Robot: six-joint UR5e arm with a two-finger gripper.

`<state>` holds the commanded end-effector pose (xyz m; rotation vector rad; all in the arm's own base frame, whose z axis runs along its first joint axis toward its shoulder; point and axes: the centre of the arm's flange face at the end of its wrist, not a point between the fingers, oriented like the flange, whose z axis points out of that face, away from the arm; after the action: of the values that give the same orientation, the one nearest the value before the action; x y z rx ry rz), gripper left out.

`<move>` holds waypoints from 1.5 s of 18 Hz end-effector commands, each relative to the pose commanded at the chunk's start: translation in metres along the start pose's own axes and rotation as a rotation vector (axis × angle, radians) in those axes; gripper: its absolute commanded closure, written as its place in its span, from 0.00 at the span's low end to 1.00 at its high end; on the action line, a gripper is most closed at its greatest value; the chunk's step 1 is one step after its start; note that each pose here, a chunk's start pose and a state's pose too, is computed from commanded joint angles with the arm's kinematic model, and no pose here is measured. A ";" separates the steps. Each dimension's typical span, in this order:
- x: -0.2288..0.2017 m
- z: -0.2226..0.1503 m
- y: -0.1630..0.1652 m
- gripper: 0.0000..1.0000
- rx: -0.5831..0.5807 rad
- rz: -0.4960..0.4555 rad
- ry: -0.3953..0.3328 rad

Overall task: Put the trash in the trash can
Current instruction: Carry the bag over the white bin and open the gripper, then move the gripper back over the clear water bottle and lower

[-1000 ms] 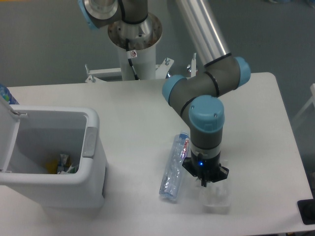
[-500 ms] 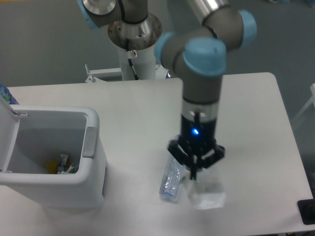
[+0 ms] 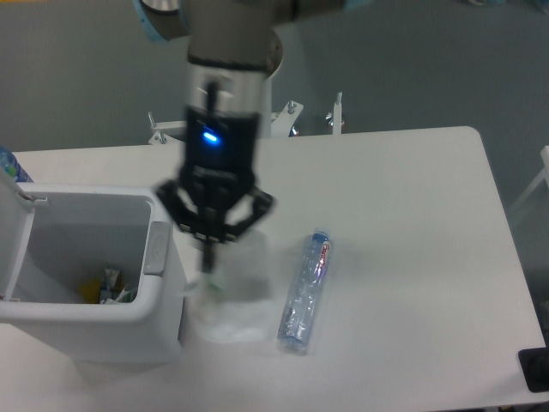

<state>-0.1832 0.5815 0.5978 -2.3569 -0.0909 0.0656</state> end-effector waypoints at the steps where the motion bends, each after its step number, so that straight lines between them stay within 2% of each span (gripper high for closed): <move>1: 0.013 0.003 0.002 1.00 -0.007 0.009 0.014; 3: 0.031 0.008 0.008 1.00 -0.023 0.023 0.037; 4: 0.039 0.016 0.013 0.69 -0.035 0.028 0.055; 5: 0.045 0.022 0.018 0.42 -0.050 0.032 0.064; 6: 0.045 0.026 0.023 0.23 -0.060 0.035 0.068; 8: 0.047 0.033 0.032 0.00 -0.079 0.031 0.074; 12: 0.048 0.038 0.041 0.00 -0.096 0.017 0.078; 14: 0.029 0.037 0.041 0.00 -0.091 -0.004 0.056; 19: -0.097 0.038 0.068 0.00 -0.108 -0.182 -0.058; 23: -0.167 0.082 0.104 0.00 -0.184 -0.268 -0.082; 27: -0.204 0.142 0.137 0.00 -0.265 -0.264 -0.051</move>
<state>-0.3908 0.5668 0.4044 -2.5854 -0.4591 -0.0163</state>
